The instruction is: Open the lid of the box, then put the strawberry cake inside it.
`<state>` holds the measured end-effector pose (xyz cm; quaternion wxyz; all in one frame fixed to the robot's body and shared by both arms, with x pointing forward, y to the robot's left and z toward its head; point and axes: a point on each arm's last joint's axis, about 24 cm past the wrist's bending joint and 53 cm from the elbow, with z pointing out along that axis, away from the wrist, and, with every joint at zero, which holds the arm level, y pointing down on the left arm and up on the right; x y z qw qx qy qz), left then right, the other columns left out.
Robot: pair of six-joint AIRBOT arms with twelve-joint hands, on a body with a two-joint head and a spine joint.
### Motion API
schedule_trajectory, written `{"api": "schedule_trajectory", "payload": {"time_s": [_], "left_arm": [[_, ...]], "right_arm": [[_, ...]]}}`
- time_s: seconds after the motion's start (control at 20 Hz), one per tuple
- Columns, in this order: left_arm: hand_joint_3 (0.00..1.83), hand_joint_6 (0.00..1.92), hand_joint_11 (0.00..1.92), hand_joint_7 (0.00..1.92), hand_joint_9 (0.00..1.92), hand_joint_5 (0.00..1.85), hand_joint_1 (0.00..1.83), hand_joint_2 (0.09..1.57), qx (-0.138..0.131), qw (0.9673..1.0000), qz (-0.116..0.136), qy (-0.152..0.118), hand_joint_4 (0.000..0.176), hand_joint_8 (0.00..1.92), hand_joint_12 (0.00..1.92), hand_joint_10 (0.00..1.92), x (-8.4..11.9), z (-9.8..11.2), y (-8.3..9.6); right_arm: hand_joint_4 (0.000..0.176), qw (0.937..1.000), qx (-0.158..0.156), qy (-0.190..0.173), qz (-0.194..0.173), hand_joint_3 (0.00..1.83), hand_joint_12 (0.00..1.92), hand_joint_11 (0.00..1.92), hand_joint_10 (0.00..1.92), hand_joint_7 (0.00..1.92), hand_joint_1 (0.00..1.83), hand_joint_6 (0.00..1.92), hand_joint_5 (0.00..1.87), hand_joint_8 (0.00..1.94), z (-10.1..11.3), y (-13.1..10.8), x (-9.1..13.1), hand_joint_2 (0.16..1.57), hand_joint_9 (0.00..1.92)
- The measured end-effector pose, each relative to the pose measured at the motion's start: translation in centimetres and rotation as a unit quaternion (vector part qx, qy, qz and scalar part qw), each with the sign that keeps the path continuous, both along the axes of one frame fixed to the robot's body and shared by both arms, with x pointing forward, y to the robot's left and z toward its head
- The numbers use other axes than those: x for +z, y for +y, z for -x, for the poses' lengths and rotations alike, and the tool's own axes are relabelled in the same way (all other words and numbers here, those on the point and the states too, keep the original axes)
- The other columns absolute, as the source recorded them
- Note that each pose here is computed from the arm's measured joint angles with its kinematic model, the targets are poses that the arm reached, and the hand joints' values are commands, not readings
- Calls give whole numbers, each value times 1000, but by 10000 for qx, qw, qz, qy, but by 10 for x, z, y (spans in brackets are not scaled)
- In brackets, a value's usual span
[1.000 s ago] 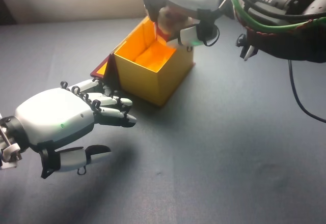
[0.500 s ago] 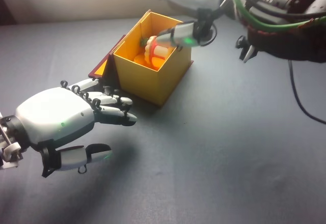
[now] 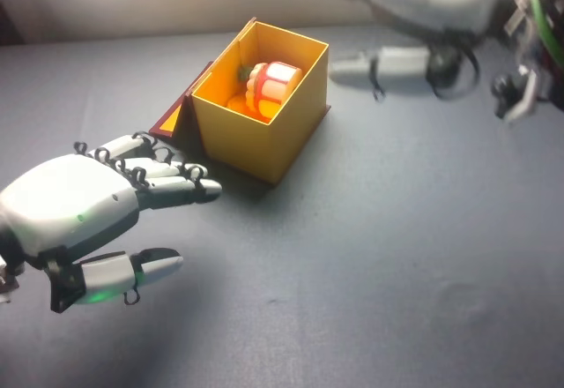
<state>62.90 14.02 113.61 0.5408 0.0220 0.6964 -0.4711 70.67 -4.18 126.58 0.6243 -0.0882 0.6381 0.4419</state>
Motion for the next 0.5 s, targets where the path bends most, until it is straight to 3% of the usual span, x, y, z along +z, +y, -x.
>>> {"api": "schedule_trajectory", "payload": {"time_s": [0.05, 0.15, 0.25, 0.3, 0.35, 0.4, 0.45, 0.5], "left_arm": [[8, 3, 0, 331, 380, 334, 536, 1388, 43, 9999, 91, -50, 0, 0, 1346, 33, 5, 2, 3], [13, 0, 0, 299, 333, 294, 458, 1411, 118, 9998, 104, -110, 0, 0, 1312, 12, 8, 4, 11], [2, 5, 0, 290, 334, 288, 505, 1395, 256, 9993, 203, -183, 4, 0, 1350, 13, 16, 4, 21], [3, 5, 0, 292, 333, 288, 492, 1399, 262, 9992, 214, -230, 0, 1, 1352, 13, 19, 5, 22], [3, 3, 0, 301, 329, 282, 472, 1402, 301, 9987, 303, -277, 0, 4, 1284, 12, 23, 7, 25], [4, 1, 0, 265, 282, 241, 419, 1412, 286, 9983, 353, -358, 1, 2, 1137, 7, 28, 9, 25], [0, 1, 0, 254, 275, 235, 416, 1405, 270, 9979, 410, -428, 0, 1, 1109, 7, 33, 12, 26], [0, 1, 0, 216, 263, 220, 451, 1381, 257, 9975, 426, -502, 0, 0, 1184, 2, 36, 13, 26]], "right_arm": [[0, 10000, 52, 4, 6, 12, 0, 0, 0, 0, 340, 0, 0, 0, 10, -3, -4, 1317, 0], [1, 10000, 74, -60, -30, 6, 0, 0, 0, 0, 309, 0, 0, 0, 24, -15, -4, 1314, 0], [54, 9998, -13, -188, -76, 1, 0, 0, 0, 0, 313, 0, 0, 0, 39, -41, -2, 1306, 0], [38, 9998, -38, -189, -62, 3, 0, 0, 0, 0, 327, 0, 0, 0, 41, -47, -3, 1312, 0], [34, 9998, -72, -185, -55, 11, 0, 0, 0, 0, 336, 0, 0, 0, 46, -55, -7, 1330, 0], [50, 9998, -102, -154, -56, 9, 0, 0, 0, 0, 354, 0, 0, 0, 51, -63, -11, 1329, 0], [68, 9998, -139, -110, -43, 7, 0, 0, 0, 0, 350, 0, 0, 0, 58, -72, -16, 1328, 0], [59, 9998, -176, -66, -84, 9, 0, 0, 0, 0, 302, 0, 0, 0, 63, -78, -19, 1334, 0]]}}
